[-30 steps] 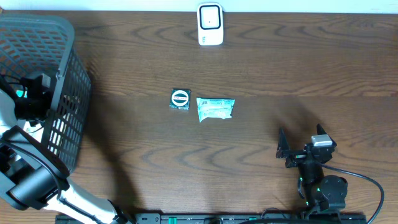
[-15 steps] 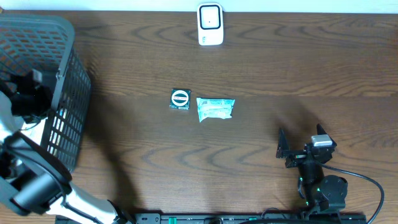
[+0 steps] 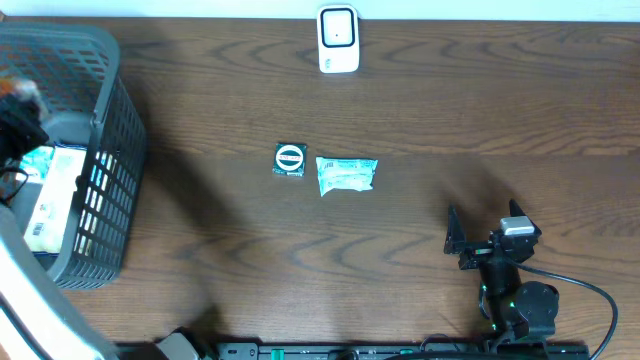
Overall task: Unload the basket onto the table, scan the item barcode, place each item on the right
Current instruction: 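Reach the left gripper into the basket and grasp the Kleenex pack, then carry the Kleenex pack to the scanner and place it right of green pack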
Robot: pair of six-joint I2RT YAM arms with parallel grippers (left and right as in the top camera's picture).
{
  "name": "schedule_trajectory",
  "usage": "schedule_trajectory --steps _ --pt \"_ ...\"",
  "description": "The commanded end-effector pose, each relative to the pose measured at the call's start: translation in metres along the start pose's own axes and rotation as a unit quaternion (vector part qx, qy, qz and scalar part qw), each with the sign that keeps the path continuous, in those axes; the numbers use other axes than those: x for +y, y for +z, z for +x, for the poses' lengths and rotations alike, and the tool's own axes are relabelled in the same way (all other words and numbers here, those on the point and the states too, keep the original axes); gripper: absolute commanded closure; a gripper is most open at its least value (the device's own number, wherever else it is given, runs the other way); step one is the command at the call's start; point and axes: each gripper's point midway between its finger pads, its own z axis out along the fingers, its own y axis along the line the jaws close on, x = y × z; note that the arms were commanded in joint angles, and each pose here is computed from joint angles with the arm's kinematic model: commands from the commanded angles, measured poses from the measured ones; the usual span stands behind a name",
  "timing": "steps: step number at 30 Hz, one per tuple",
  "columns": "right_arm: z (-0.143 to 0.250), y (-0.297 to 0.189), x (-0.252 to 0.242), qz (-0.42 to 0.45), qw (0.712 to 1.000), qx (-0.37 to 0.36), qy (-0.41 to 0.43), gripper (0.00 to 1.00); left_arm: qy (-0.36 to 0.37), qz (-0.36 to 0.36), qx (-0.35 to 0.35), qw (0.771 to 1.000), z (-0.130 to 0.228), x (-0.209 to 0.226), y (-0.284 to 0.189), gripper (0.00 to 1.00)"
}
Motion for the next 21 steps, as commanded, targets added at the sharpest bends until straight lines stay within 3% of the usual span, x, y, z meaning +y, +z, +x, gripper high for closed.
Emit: schedule_trajectory --steps 1,4,5,10,16,21 --pt "0.001 0.000 0.003 -0.006 1.000 0.000 -0.002 0.01 0.038 0.043 -0.047 0.997 -0.013 -0.056 -0.035 0.93" --pt "0.001 0.000 0.003 -0.006 1.000 0.000 -0.002 0.01 0.079 0.093 -0.054 0.991 -0.005 -0.104 -0.051 0.93" --pt "0.001 0.000 0.003 -0.006 1.000 0.000 -0.002 0.01 0.107 0.136 -0.046 0.984 0.006 -0.138 -0.058 0.93" --pt "0.001 0.000 0.003 -0.006 1.000 0.000 -0.002 0.01 0.159 0.206 0.021 0.965 0.054 -0.200 -0.046 0.93" --pt "0.001 0.000 0.003 -0.006 1.000 0.000 -0.002 0.01 0.226 0.239 0.169 0.929 0.152 -0.255 0.002 0.93" --pt "0.001 0.000 0.003 -0.006 1.000 0.000 -0.002 0.01 0.293 0.223 0.263 0.892 0.234 -0.293 0.044 0.93"
